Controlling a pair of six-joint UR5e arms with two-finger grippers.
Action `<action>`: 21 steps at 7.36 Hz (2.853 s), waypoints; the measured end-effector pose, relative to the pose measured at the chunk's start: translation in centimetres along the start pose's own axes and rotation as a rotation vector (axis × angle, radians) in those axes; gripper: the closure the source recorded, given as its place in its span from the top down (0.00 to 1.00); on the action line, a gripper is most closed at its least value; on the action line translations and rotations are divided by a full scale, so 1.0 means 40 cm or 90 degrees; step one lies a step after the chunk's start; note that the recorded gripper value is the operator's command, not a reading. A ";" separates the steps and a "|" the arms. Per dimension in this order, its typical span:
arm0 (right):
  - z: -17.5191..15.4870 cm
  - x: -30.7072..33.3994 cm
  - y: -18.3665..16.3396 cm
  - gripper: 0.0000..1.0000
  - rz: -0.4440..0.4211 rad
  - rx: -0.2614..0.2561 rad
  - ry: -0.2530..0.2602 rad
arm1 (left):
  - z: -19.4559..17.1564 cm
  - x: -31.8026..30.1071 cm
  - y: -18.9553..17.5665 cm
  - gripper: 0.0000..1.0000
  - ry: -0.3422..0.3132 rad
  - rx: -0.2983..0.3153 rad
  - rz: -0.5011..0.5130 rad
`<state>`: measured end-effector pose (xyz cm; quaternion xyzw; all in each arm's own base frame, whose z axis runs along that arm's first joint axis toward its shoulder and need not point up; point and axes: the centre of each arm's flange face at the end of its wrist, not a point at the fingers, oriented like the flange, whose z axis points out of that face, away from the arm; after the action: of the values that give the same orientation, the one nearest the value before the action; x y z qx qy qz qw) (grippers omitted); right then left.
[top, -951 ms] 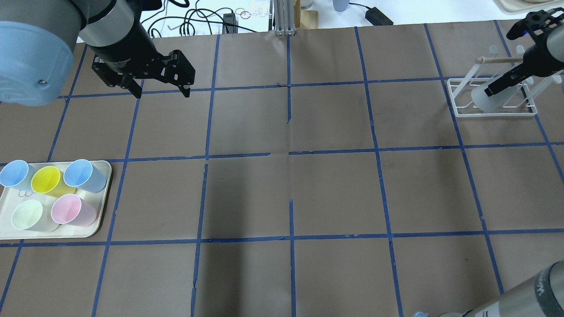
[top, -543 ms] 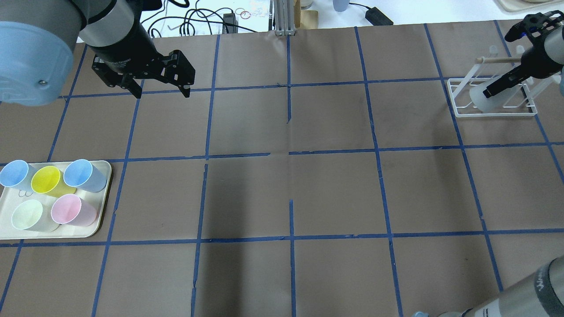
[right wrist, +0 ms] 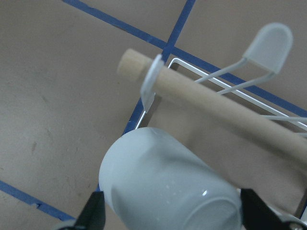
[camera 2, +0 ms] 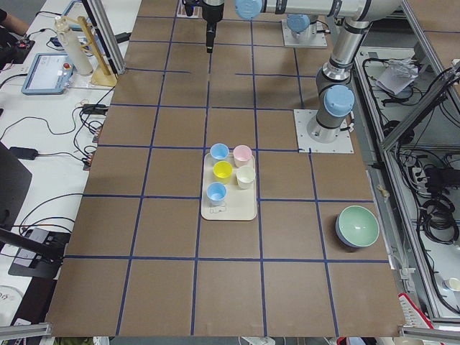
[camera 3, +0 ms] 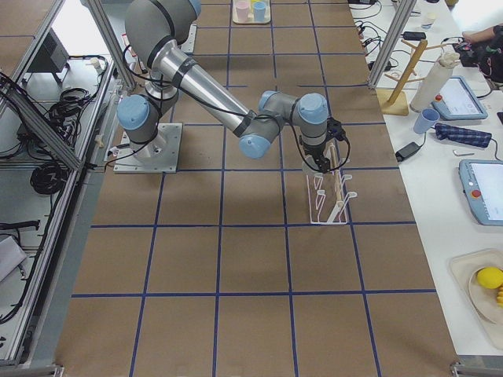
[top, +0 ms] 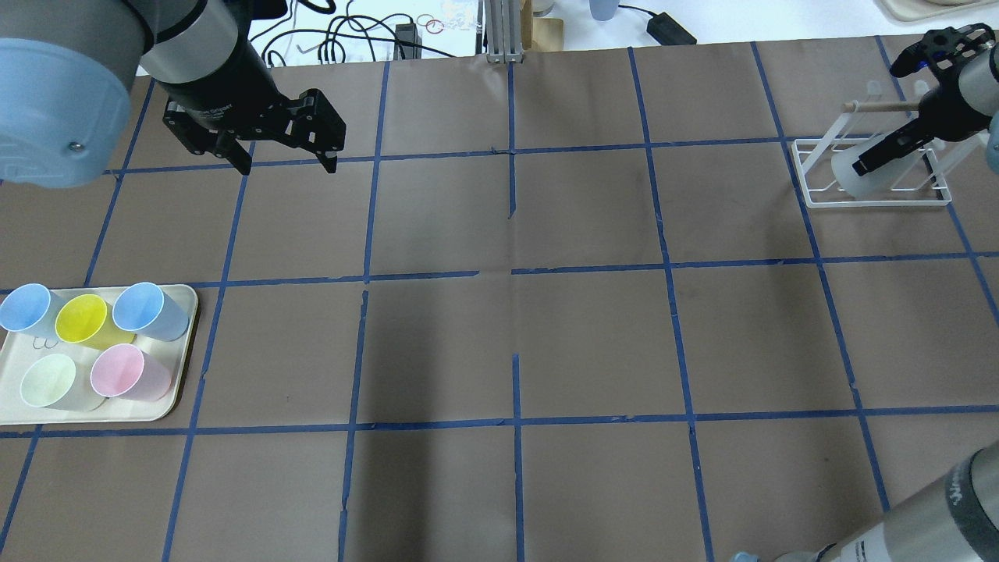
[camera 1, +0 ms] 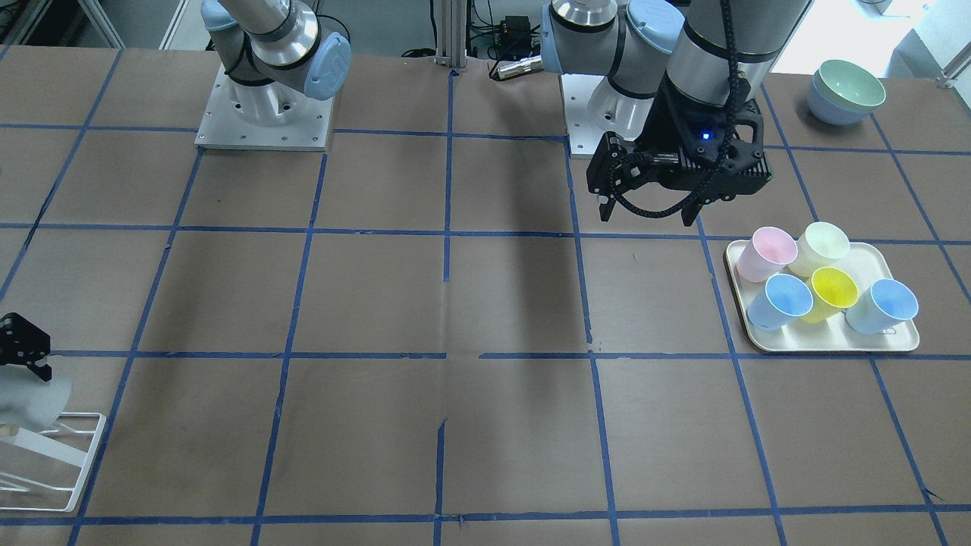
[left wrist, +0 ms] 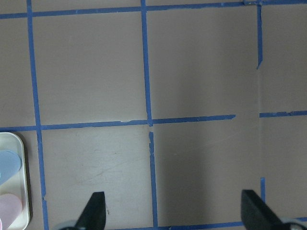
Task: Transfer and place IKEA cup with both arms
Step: 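Close the right gripper on the white cup and lift it off the rack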
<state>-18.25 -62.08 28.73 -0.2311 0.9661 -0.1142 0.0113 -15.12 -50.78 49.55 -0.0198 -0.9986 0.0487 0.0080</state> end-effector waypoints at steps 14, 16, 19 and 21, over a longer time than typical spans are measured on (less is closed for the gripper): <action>-0.074 0.009 -0.021 0.45 -0.001 0.001 0.021 | 0.001 -0.006 -0.001 1.00 0.000 0.000 0.000; -0.110 -0.004 -0.018 0.45 -0.002 -0.004 0.018 | -0.001 -0.007 -0.001 1.00 0.000 0.000 -0.001; -0.150 -0.007 -0.017 0.45 -0.005 -0.016 0.025 | -0.003 -0.010 0.000 1.00 0.001 0.001 -0.002; -0.211 -0.030 -0.009 0.45 -0.004 -0.031 0.022 | -0.005 -0.010 0.001 1.00 0.002 0.002 -0.003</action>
<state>-17.66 -60.03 36.98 -0.2324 0.9679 -0.0945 -0.0118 -14.71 -50.74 49.75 -0.0178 -0.9985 0.0502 0.0099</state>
